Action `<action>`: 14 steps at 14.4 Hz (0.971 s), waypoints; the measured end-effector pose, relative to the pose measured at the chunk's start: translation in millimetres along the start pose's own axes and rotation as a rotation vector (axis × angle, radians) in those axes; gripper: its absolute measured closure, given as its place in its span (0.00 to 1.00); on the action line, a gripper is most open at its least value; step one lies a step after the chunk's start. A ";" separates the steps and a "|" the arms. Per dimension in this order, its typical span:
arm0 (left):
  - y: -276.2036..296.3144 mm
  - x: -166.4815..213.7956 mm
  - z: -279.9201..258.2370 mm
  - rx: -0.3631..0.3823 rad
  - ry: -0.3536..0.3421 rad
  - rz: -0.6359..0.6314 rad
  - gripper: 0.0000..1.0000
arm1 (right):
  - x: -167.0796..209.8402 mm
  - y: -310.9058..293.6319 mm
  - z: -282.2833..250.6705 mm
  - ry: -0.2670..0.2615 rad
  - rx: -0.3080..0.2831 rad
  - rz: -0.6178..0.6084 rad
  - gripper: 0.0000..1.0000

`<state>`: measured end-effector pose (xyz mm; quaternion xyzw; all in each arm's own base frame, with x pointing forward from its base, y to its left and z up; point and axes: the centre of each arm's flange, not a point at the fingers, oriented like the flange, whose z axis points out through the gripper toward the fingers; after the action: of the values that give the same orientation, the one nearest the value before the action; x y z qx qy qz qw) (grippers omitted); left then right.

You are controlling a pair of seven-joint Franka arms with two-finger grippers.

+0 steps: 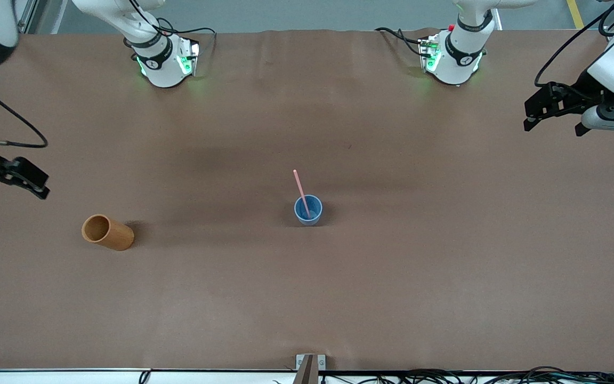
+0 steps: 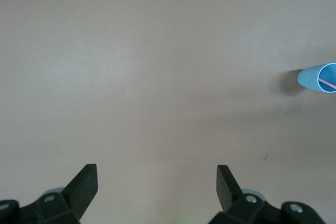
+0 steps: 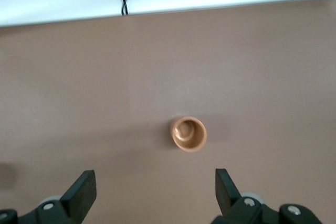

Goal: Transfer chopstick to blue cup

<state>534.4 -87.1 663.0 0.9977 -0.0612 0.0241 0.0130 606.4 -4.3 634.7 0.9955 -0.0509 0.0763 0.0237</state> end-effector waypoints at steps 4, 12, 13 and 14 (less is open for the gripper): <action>0.0 0.3 0.5 0.000 -0.001 0.000 0.00 | -36.3 33.2 -14.3 -0.055 0.010 -0.009 0.00; 0.0 0.8 1.3 0.000 -0.002 0.000 0.00 | -61.4 49.1 -56.4 -0.028 0.016 -0.039 0.00; 0.0 0.8 1.4 0.000 -0.002 0.000 0.00 | -58.4 52.8 -57.1 -0.025 0.015 -0.045 0.00; 0.0 0.8 1.5 0.000 -0.003 0.000 0.00 | -55.8 55.0 -55.6 -0.027 0.014 -0.049 0.00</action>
<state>535.3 -87.2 661.6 0.9978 -0.0612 0.0228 0.0131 537.4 -50.5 683.1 0.9975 -0.0262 0.0626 0.0180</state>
